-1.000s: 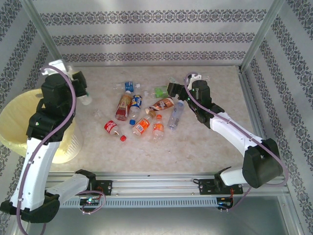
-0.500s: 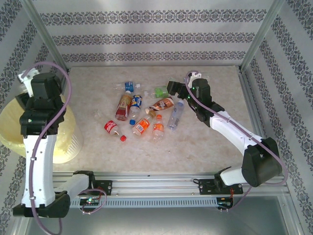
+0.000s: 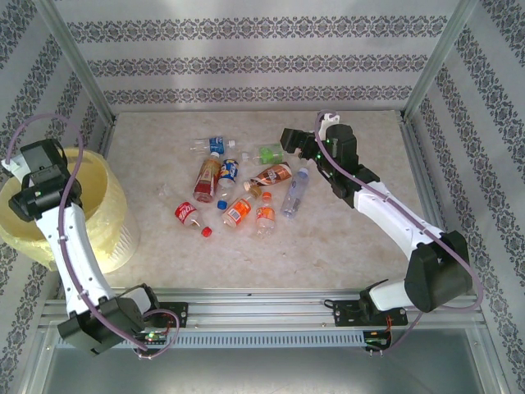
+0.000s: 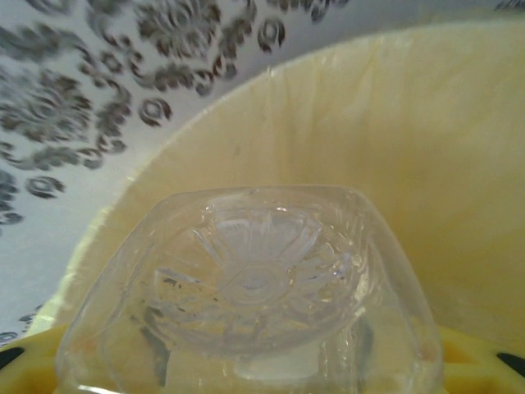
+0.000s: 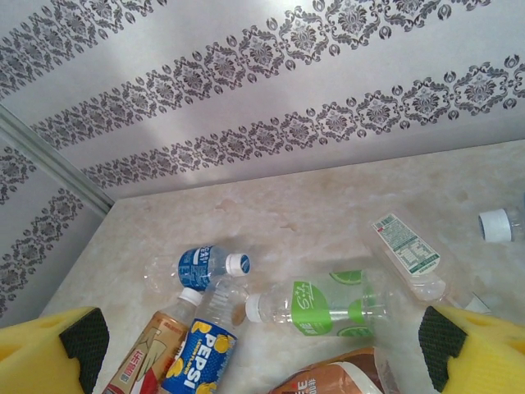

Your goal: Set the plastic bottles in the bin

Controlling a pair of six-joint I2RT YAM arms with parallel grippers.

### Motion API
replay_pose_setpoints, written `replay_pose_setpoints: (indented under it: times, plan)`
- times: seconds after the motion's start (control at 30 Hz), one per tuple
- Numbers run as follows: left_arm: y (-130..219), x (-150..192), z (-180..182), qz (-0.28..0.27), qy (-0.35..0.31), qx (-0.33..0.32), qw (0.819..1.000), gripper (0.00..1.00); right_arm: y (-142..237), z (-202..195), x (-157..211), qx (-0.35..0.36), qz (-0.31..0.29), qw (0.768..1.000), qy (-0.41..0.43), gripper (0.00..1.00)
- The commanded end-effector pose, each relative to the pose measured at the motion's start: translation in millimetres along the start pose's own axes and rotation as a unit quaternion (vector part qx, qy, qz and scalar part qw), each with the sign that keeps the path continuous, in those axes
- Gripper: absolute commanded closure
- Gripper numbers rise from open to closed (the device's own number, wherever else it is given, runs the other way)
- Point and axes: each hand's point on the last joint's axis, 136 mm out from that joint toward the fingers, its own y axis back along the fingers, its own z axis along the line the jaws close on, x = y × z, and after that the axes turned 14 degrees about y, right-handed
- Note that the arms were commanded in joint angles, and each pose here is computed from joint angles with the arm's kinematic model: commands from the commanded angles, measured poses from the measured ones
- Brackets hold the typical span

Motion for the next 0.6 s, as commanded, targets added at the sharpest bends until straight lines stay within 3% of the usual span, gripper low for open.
replay_pose_setpoints:
  times: [0.0,0.1,0.33,0.57]
  plan:
    - [-18.1,4.6,-3.4,0.019,0.017,-0.008,1.000,0.48,-0.7,-0.2,-9.2,-0.003,-0.003,1.000,0.014,0.02]
    - [-28.1,8.2,-2.1,0.032,0.013,-0.028,0.999,0.47,-0.1,-0.9,-8.1,-0.001,0.000,1.000,0.016,0.02]
    - [-33.9,9.7,2.6,0.046,0.022,-0.055,0.997,0.34,-0.3,-2.0,-2.3,0.000,0.007,1.000,0.017,0.02]
    - [-25.2,11.1,-11.9,0.064,0.050,-0.002,0.997,0.16,1.7,-5.5,5.5,0.006,0.016,1.000,0.018,0.02]
